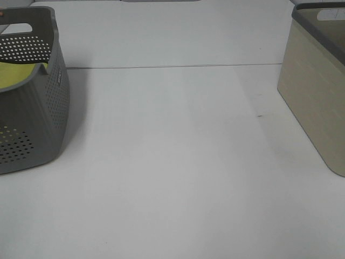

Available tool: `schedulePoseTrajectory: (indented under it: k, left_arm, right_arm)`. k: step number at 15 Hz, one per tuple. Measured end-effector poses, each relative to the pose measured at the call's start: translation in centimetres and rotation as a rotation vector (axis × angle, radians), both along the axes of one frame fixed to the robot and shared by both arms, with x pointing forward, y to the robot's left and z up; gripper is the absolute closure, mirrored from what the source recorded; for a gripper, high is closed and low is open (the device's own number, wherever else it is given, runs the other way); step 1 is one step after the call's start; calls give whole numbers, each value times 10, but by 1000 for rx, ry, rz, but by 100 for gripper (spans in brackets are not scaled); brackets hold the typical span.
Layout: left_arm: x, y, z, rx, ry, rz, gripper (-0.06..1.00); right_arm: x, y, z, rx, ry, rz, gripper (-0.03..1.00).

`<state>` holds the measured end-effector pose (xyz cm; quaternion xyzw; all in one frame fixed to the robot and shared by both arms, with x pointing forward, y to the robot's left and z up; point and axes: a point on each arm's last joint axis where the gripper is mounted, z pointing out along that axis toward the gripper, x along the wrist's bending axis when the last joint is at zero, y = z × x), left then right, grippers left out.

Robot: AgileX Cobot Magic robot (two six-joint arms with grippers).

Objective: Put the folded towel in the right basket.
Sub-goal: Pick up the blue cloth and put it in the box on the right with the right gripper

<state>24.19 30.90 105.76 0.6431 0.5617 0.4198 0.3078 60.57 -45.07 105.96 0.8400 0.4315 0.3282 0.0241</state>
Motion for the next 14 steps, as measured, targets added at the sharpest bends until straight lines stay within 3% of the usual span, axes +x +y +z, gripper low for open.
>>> schedulePoseTrajectory:
  k: [8, 14]
  left_arm:
    - [0, 0, 0, 0, 0, 0, -4]
    - [0, 0, 0, 0, 0, 0, -4]
  right_arm:
    - [7, -11, -53, -18, 182, 58, 76]
    - [7, -11, -63, -8, 222, 74, 76]
